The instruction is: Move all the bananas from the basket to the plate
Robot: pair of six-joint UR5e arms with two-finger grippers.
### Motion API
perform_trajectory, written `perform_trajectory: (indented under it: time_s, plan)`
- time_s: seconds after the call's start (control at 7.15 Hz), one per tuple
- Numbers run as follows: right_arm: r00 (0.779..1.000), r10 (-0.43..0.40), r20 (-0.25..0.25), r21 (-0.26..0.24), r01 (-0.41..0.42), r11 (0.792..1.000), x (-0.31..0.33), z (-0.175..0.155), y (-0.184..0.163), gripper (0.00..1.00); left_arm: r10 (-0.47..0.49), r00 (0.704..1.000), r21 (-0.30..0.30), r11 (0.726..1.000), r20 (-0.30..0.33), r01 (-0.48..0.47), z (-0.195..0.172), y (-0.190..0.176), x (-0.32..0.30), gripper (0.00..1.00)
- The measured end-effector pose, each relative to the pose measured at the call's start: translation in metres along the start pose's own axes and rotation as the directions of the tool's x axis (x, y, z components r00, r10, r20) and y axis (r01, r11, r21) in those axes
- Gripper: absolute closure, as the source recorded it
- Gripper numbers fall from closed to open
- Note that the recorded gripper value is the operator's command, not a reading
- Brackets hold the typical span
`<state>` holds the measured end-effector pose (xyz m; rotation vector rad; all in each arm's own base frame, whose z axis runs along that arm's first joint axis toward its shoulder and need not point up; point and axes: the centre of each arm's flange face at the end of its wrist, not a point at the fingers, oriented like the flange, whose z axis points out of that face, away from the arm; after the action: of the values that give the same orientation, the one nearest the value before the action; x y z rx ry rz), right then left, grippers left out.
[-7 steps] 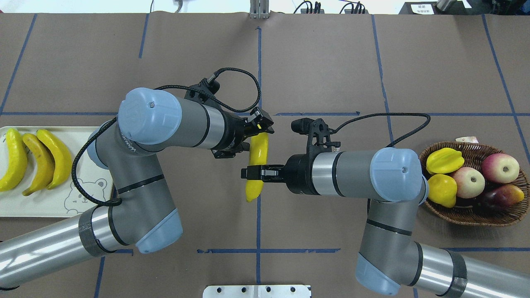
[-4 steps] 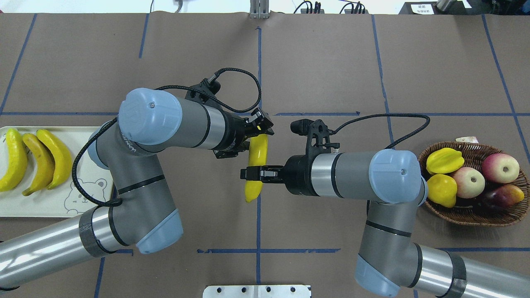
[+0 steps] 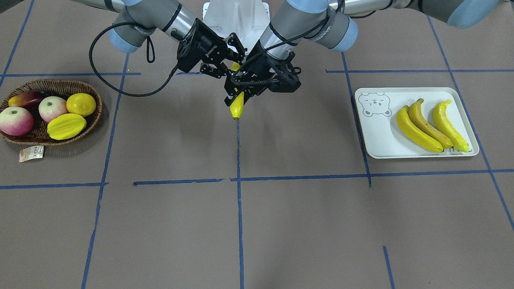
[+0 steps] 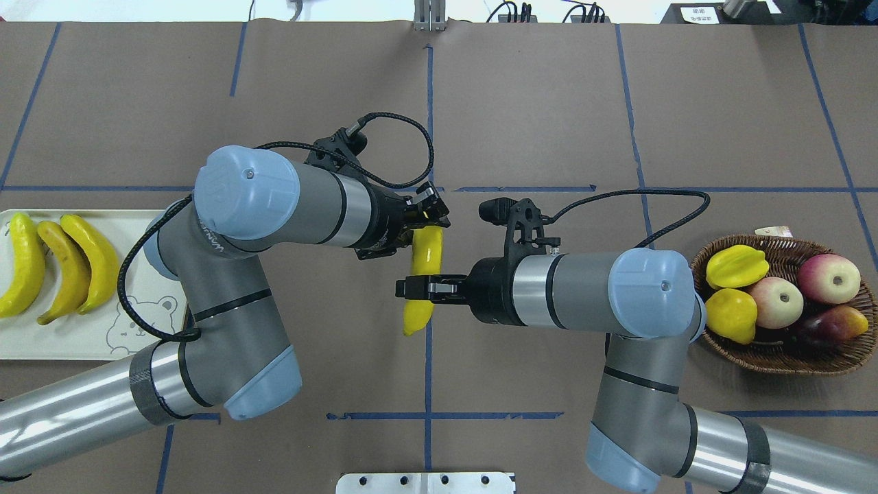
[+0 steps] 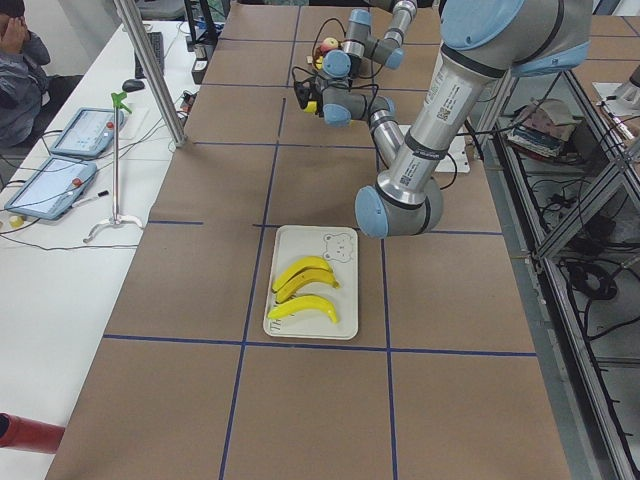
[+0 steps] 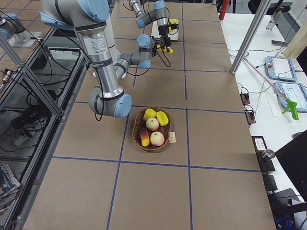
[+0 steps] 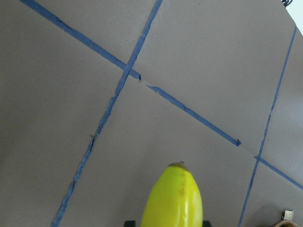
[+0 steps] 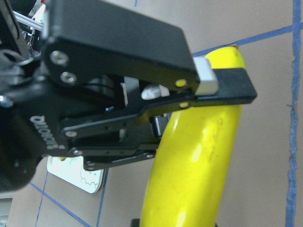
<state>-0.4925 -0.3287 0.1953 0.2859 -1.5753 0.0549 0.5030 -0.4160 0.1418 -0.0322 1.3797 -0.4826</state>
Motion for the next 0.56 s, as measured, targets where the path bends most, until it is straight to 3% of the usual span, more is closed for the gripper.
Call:
perform_trajectory:
  time_s: [0.56]
  plan:
    - [1.000,0.006,-0.003,0.002,-0.006,1.000,0.0007,-0.0004,-0.0011,0.00,0.018,1.000,0.002,1.000,0.001,-0.018,-0.0006,-0.0016,-0.0013,1.00]
